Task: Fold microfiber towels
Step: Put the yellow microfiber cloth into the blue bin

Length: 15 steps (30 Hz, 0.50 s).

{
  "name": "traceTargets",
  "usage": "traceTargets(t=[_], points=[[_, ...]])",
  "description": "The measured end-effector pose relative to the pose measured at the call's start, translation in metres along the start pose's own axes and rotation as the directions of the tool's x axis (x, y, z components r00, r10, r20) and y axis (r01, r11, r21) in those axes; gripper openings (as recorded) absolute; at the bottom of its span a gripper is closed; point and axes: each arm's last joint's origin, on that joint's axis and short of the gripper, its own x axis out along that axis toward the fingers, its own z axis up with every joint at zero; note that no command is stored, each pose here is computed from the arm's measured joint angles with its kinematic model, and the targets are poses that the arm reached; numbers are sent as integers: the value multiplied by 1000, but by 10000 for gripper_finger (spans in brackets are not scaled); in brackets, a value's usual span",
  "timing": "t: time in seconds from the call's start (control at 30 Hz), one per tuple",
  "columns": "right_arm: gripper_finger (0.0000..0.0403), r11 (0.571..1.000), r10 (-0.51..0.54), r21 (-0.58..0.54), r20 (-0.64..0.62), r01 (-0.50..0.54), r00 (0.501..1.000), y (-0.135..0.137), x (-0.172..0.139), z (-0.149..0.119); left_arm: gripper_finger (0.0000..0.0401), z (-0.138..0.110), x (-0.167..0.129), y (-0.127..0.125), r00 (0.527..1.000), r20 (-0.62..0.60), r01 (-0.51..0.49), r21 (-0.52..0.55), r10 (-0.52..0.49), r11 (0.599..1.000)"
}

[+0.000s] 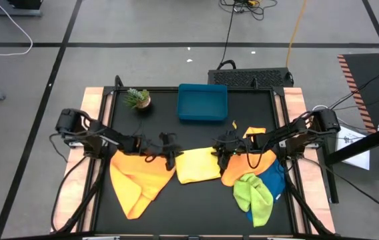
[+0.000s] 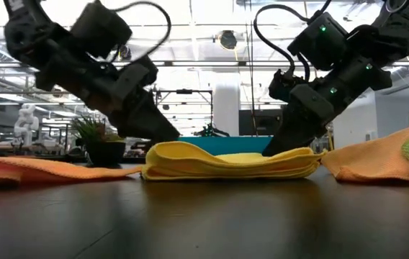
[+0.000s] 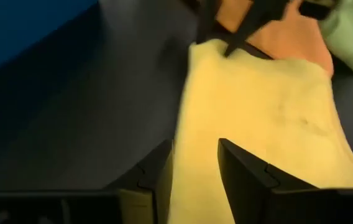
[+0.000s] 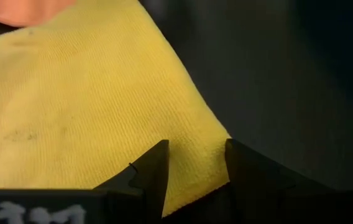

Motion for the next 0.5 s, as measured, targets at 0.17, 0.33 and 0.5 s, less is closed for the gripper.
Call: traceTargets(t=[0.17, 0.33, 0.5], points=[[148, 1000, 0, -1, 1, 0, 1000, 0, 0, 0, 140, -4, 5, 23, 988, -129, 75, -114, -90, 991], [148, 1000, 4, -1, 6, -4, 1000, 0, 0, 1, 190, -1, 5, 41, 963, -186, 158, -200, -195, 967], [148, 1000, 4, 0, 6, -4, 1000, 0, 0, 1, 249, -6, 4, 49, 946, -264, 127, -238, -190, 963]])
